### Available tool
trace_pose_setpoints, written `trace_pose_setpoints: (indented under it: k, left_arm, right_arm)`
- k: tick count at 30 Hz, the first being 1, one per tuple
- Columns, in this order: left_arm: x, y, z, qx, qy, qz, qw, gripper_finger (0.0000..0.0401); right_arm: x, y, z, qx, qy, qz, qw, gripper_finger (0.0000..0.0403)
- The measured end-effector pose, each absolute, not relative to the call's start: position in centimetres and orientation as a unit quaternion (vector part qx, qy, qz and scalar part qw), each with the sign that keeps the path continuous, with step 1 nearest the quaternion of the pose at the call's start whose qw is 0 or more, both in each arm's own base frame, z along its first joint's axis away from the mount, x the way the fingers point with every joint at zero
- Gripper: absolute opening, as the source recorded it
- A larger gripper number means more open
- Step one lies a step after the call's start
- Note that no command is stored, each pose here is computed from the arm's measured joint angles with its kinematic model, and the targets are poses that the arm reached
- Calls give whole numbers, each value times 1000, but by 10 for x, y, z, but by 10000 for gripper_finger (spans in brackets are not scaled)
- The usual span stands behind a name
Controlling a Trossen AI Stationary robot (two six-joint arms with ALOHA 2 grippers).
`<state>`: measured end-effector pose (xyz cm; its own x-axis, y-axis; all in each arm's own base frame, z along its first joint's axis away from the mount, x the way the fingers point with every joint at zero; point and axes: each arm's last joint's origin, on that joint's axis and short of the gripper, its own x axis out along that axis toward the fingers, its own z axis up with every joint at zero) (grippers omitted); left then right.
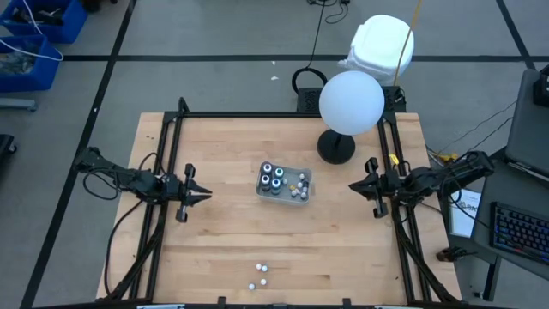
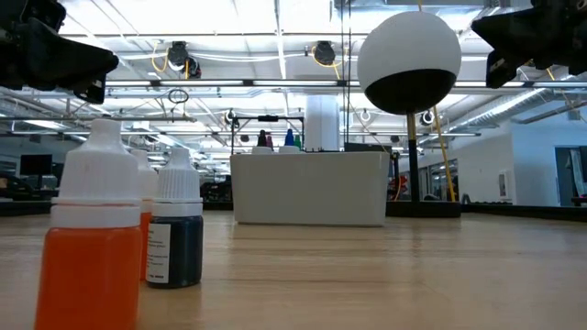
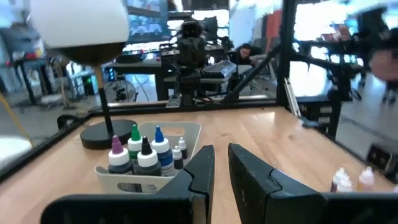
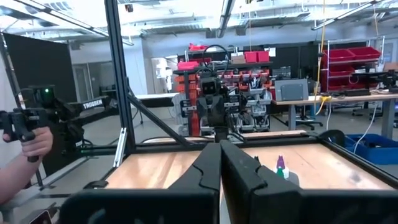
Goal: Pick & Place food coloring
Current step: Put the small blue food coloring bottle into the gray bin
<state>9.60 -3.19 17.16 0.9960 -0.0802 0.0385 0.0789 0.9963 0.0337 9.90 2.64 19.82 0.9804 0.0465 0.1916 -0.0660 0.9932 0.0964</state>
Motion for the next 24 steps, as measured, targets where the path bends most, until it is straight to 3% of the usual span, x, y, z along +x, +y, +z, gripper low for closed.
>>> trace_pose_setpoints:
  k: [7, 11, 14, 24]
  left_arm:
    - [96, -33, 171, -12, -14, -45, 999, 51]
    - [98, -39, 173, -21, -7, -64, 998, 13]
    - [101, -45, 172, -30, 5, -78, 997, 7]
    - [119, -82, 150, -107, 128, -125, 978, 4]
  right_arm:
    - [101, 27, 187, 49, -81, 28, 995, 0]
    - [101, 27, 185, 27, -75, 24, 997, 0]
    - [102, 27, 185, 11, -77, 23, 997, 0]
    - [102, 27, 185, 6, -76, 23, 997, 0]
